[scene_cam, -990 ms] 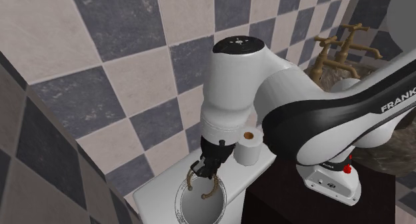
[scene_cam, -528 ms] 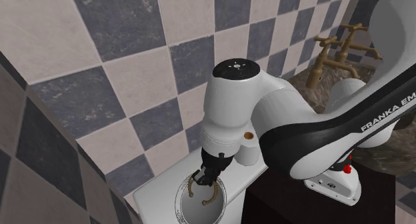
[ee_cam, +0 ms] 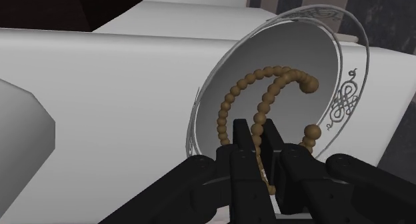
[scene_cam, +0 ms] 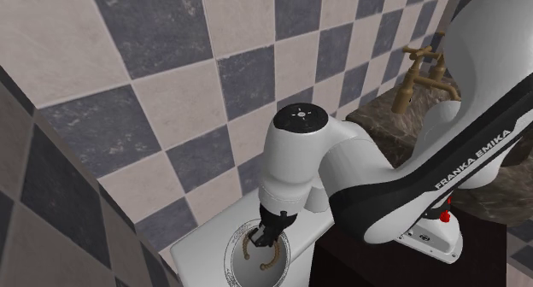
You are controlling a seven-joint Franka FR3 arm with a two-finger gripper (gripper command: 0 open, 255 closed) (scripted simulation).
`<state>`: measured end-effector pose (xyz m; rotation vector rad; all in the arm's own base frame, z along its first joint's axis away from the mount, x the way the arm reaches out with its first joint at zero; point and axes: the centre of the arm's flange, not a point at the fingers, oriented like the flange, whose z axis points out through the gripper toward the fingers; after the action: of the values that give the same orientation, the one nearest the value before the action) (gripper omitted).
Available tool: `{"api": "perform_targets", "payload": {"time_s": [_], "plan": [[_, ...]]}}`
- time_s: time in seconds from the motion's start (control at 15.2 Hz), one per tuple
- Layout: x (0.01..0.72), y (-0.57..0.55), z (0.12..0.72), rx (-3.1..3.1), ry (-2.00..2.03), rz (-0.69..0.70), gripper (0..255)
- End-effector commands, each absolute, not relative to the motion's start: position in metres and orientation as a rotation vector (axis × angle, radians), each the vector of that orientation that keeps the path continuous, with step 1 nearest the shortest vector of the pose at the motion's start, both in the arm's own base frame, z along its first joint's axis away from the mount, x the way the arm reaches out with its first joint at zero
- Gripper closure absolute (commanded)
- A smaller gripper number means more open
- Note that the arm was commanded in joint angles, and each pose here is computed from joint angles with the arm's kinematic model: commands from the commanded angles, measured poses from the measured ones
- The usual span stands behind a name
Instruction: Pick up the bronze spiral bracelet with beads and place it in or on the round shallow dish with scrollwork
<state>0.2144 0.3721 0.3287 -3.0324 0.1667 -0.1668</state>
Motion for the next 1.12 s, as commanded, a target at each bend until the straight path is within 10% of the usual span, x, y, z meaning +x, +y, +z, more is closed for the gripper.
{"api": "perform_targets", "payload": {"time_s": [0.0, 0.4, 0.46, 1.06], "plan": [[0.213, 0.373, 0.325, -3.032, 0.166, -0.167, 255], [0.213, 0.373, 0.325, -3.032, 0.166, -0.167, 255], [0.213, 0.373, 0.325, -3.032, 0.166, -0.167, 0], [0.208, 0.368, 0.374, -3.031, 0.166, -0.167, 0]]}}
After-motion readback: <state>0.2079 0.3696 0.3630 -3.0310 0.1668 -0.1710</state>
